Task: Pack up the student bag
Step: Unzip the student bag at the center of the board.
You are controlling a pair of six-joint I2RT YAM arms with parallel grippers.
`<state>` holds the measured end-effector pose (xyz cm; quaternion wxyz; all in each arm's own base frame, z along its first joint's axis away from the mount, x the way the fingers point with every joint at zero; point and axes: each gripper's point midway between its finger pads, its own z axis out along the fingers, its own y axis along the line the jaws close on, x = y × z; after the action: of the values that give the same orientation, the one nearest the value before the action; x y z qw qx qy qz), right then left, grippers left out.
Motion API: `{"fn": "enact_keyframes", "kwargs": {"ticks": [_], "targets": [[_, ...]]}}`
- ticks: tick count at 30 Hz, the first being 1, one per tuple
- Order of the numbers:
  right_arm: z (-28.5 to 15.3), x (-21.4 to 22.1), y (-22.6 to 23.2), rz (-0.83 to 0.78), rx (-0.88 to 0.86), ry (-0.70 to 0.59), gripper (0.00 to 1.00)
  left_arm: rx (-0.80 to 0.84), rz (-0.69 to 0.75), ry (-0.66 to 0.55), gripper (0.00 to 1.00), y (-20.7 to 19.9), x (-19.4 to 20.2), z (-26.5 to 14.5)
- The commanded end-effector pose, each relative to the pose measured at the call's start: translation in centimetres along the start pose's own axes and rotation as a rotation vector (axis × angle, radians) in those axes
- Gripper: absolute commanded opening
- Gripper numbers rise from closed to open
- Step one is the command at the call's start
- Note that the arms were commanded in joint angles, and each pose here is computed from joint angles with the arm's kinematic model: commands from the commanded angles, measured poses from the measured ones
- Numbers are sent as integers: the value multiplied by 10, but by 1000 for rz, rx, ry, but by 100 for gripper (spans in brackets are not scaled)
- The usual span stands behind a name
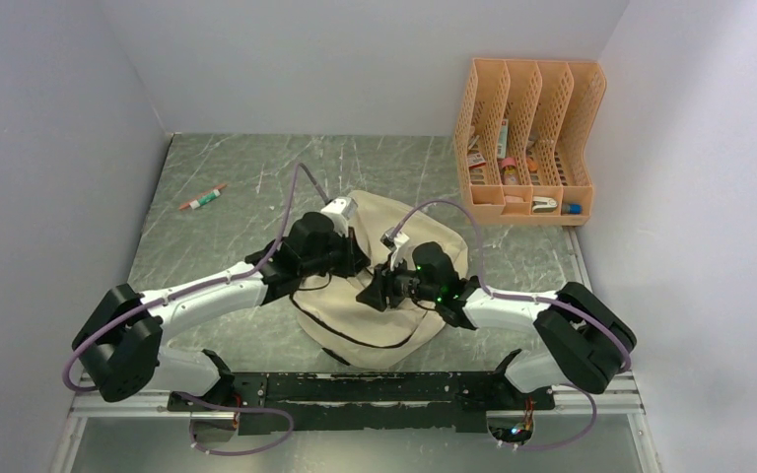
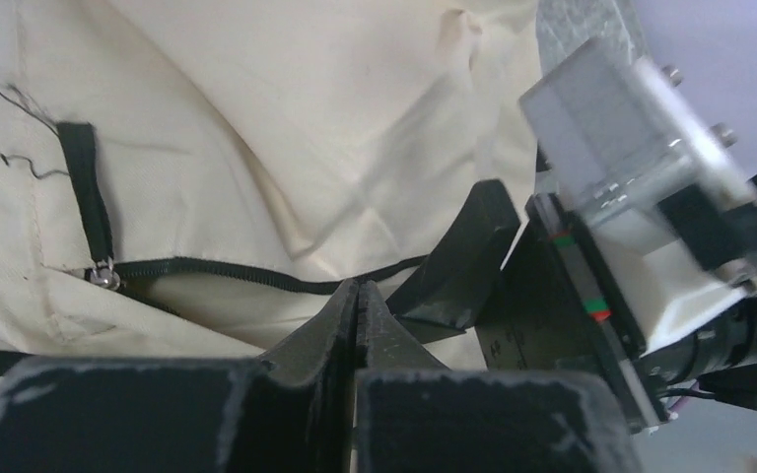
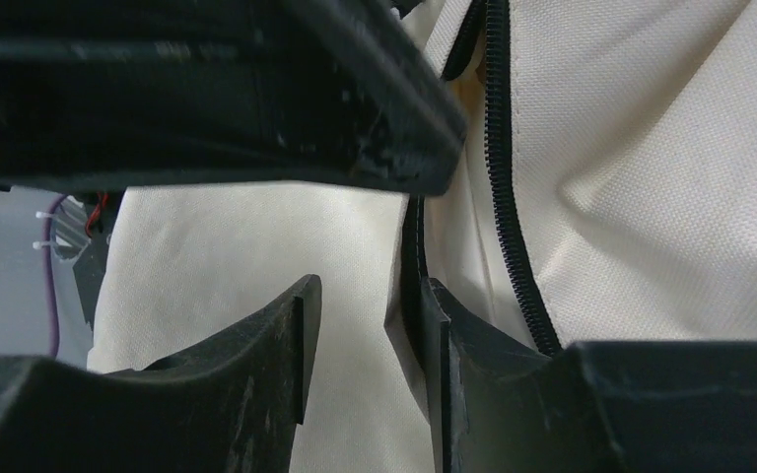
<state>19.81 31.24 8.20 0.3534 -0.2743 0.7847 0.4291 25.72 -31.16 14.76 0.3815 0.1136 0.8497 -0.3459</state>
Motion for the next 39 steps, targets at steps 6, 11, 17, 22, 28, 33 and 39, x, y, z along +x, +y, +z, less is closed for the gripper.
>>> {"fn": "enact_keyframes", "kwargs": {"ticks": [6,11,17,22,28,33,39], "targets": [[-6,-12,8,-23,-8,-42,44,-33,-6,-21,5,10,17,-2],[-5,-13,12,-27,-29,-31,43,-58,-11,18,5,23,35,12],[-16,-31,13,-71,18,-66,46,-110,-31,30,5,39,49,11],[-37,-66,-6,-124,204,-144,53,-134,-38,41,5,49,62,1],[-47,-93,-36,-228,398,-202,55,-142,-59,44,5,56,72,-2],[-30,-87,-33,-359,333,-120,57,-146,-54,40,5,56,71,-2],[-21,-80,-27,-472,305,-127,58,-156,-54,34,5,59,71,-4]]}}
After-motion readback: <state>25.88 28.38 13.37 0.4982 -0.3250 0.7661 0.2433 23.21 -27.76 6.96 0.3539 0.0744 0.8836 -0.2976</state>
